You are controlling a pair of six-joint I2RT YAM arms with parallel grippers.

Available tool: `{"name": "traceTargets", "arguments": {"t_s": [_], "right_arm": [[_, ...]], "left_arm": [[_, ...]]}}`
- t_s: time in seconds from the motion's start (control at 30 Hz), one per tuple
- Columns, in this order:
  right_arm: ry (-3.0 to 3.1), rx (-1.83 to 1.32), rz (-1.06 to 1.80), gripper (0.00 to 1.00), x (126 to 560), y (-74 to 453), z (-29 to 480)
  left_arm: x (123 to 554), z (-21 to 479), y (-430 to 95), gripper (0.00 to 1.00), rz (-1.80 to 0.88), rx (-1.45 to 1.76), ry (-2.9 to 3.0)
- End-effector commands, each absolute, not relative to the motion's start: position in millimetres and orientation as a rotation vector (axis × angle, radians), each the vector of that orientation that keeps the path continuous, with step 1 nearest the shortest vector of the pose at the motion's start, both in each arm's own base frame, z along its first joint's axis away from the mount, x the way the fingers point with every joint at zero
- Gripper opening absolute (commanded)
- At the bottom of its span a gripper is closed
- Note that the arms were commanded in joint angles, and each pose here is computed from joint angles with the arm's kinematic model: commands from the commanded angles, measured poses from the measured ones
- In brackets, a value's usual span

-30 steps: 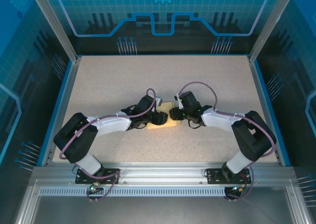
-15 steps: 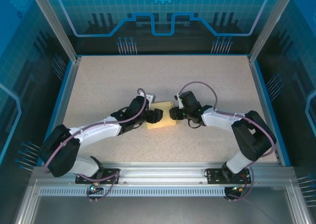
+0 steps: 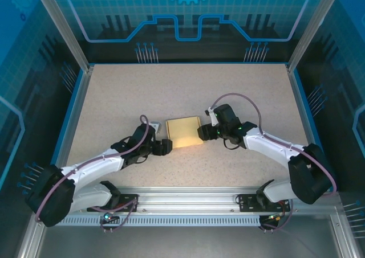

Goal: Fold the paper box

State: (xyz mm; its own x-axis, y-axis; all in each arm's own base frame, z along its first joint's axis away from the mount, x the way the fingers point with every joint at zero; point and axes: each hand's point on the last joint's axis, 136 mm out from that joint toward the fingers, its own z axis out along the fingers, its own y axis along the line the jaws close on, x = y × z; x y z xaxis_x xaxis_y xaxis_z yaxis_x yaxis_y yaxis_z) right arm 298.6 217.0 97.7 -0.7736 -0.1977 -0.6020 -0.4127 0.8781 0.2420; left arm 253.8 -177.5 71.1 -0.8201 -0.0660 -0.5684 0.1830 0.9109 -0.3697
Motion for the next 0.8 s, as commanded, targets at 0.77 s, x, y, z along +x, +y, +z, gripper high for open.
{"name": "traceTargets", "arguments": {"t_s": [0.77], "right_arm": [[2.644,-0.458,0.63,0.7,292.8,235.7,50.7]], "left_arm": [[261.6,53.2,-213.4,0.75,-0.87,0.079,2.588]]}}
